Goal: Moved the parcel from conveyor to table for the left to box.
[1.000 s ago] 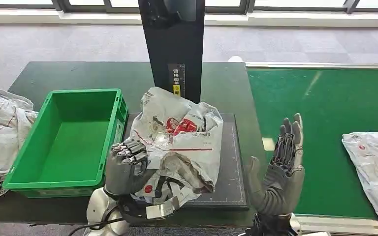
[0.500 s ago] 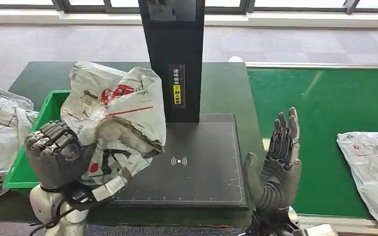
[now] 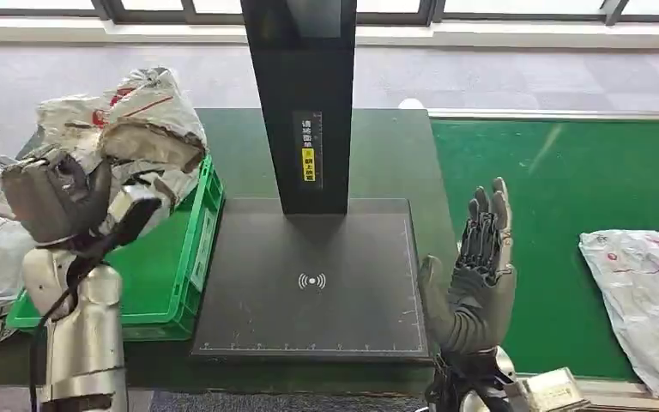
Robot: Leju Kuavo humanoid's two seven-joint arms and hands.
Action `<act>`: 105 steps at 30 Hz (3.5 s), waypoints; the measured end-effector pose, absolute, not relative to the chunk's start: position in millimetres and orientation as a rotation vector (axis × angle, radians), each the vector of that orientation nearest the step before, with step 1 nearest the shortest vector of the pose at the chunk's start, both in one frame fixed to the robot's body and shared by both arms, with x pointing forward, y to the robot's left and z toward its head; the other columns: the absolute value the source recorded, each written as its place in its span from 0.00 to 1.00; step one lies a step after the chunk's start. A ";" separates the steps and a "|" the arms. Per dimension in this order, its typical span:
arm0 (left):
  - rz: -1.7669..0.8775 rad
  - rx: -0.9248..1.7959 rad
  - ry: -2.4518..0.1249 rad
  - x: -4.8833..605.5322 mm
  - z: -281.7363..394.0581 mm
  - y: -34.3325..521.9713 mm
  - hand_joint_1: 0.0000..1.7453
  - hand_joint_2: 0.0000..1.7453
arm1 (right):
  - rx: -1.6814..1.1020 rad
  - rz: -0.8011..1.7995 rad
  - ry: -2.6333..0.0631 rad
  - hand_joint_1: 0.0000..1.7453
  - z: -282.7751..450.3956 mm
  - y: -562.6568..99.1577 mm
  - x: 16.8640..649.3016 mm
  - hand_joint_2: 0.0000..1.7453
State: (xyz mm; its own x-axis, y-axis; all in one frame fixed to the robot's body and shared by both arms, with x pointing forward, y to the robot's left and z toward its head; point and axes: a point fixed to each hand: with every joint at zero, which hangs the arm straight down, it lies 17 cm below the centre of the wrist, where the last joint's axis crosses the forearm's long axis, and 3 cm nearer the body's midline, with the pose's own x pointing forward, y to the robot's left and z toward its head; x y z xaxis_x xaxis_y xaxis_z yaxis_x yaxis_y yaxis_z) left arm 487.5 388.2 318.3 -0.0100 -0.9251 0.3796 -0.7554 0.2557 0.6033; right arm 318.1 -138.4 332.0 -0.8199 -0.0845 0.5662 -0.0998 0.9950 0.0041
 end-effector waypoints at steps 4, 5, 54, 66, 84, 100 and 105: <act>-0.492 1.365 -1.534 552.0 246.4 390.4 0.58 1.00 | 0.163 0.064 -2.536 0.00 331.6 -132.6 318.8 1.00; -0.532 1.317 -1.492 564.4 231.4 387.6 0.10 1.00 | 0.165 0.072 -2.537 0.00 331.4 -131.3 319.5 1.00; -0.181 1.153 -2.043 441.8 306.7 337.0 0.00 0.00 | -0.240 0.190 -2.423 0.00 288.0 -158.3 324.3 1.00; -0.049 -0.077 -2.175 406.6 244.3 176.7 0.00 0.00 | -0.843 0.301 -2.073 0.00 234.9 -239.5 384.8 1.00; -0.023 -0.379 -2.118 394.6 235.2 138.1 0.00 0.00 | -1.033 0.378 -1.833 0.00 197.8 -272.6 404.7 1.00; -0.166 -0.726 -1.985 358.8 197.3 62.3 0.00 0.00 | -1.404 0.624 -0.521 0.00 -14.3 -583.5 373.0 1.00; -0.173 -0.727 -1.962 358.1 188.1 59.4 0.00 0.00 | -1.352 0.613 -0.422 0.00 -36.5 -613.8 353.0 1.00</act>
